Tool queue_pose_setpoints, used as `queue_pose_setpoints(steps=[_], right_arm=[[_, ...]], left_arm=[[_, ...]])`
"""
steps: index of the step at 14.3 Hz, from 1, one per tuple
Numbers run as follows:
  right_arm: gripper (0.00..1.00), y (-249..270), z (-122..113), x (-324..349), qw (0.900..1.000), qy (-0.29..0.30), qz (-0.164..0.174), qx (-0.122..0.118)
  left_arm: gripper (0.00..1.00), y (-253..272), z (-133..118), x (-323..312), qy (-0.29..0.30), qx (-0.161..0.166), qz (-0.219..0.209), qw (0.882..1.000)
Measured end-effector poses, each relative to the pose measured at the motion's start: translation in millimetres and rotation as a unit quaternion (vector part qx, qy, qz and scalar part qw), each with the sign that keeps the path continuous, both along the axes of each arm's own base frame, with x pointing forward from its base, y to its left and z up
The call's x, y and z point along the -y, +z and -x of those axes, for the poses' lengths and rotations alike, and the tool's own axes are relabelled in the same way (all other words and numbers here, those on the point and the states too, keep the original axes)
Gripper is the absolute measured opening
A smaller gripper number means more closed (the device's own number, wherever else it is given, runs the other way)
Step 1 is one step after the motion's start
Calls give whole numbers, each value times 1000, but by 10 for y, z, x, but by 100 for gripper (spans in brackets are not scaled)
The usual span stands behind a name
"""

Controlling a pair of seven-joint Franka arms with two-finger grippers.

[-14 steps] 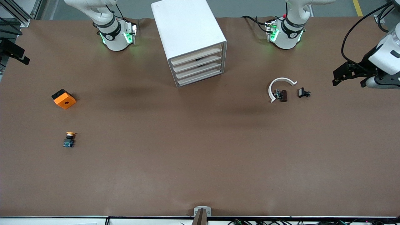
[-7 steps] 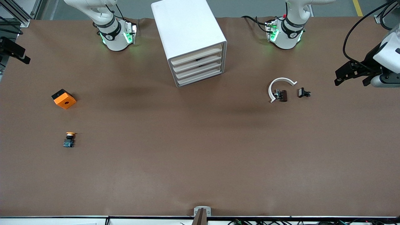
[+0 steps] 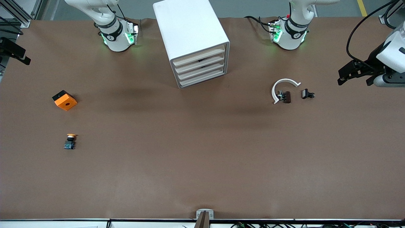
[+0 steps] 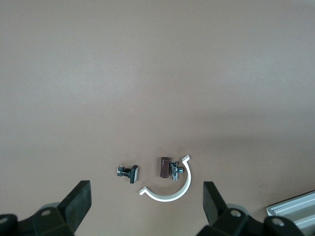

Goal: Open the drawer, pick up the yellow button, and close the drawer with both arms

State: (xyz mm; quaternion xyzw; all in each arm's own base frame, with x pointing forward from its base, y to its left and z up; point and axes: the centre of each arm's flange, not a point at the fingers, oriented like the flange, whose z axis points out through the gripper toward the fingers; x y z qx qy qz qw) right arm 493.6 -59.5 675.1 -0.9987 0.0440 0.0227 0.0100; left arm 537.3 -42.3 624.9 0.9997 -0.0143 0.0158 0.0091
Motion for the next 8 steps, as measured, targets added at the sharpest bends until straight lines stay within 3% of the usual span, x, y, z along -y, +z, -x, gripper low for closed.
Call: queue_pose_setpoints(steps=[8], right_arm=[[100,0,0,1,1000,0,0,0]], left_arm=[[100,5,9,-6,0,-4,0,1000]])
